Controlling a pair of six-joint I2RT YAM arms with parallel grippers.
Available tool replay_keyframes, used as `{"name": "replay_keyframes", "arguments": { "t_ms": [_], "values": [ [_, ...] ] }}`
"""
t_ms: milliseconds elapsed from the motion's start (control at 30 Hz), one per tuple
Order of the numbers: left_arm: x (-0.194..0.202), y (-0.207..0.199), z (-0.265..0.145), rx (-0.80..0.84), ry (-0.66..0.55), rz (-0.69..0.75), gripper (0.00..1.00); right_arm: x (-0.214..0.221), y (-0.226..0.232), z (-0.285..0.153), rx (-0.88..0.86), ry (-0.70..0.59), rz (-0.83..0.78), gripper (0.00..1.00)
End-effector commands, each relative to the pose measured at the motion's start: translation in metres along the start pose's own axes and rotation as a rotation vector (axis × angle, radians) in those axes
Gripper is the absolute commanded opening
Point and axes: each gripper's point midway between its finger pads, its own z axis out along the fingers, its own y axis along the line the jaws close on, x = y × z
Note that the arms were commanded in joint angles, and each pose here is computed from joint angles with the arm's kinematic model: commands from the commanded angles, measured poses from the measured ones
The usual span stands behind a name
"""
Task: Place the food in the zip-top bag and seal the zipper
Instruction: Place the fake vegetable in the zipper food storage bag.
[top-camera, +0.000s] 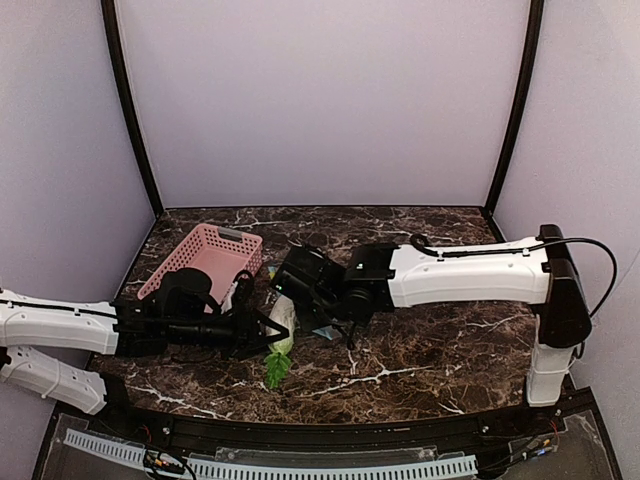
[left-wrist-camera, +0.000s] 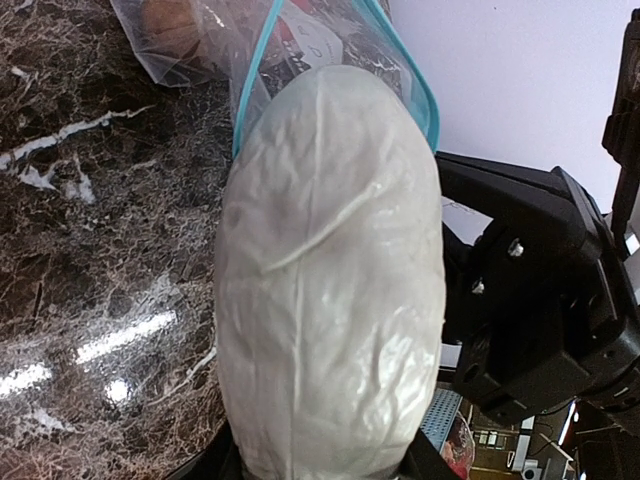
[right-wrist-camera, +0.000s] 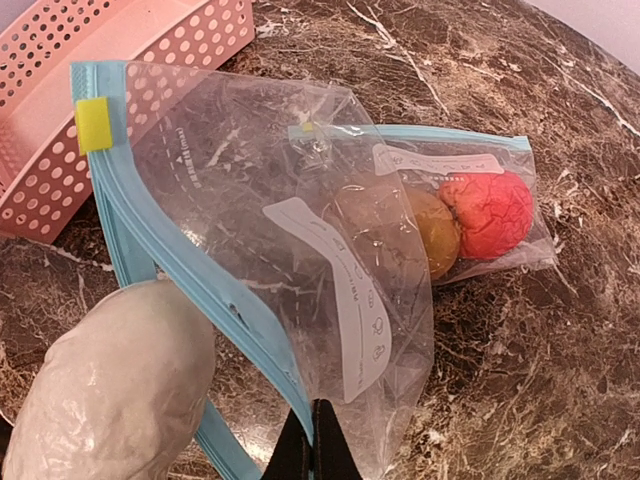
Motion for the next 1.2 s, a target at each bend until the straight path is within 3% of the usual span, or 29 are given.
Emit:
{"name": "replay_keyframes", "arguments": {
  "t_ms": [0,567,767,1167],
  "values": [
    [0.001,0.005,0.000,0.002,-0.015,-0.010,0.25,0.004,-0.005,0.006,0.024,0.007,0.008,0.00],
    [-0.010,-0.008,0.015,0.073,-0.045,-0.025,0.25,0.020,0.034,-0.022,-0.136,-0.135,-0.202,0.00],
    [-0.005,-0.007,0.021,0.075,-0.011,-0.029,0.25,0.021,0.033,-0.021,-0.134,-0.129,-0.166,0.00],
    [0.018,-0.009,0.026,0.042,0.148,0.046,0.25,0.033,0.049,-0.034,-0.338,-0.196,-0.314,0.00]
  ]
}}
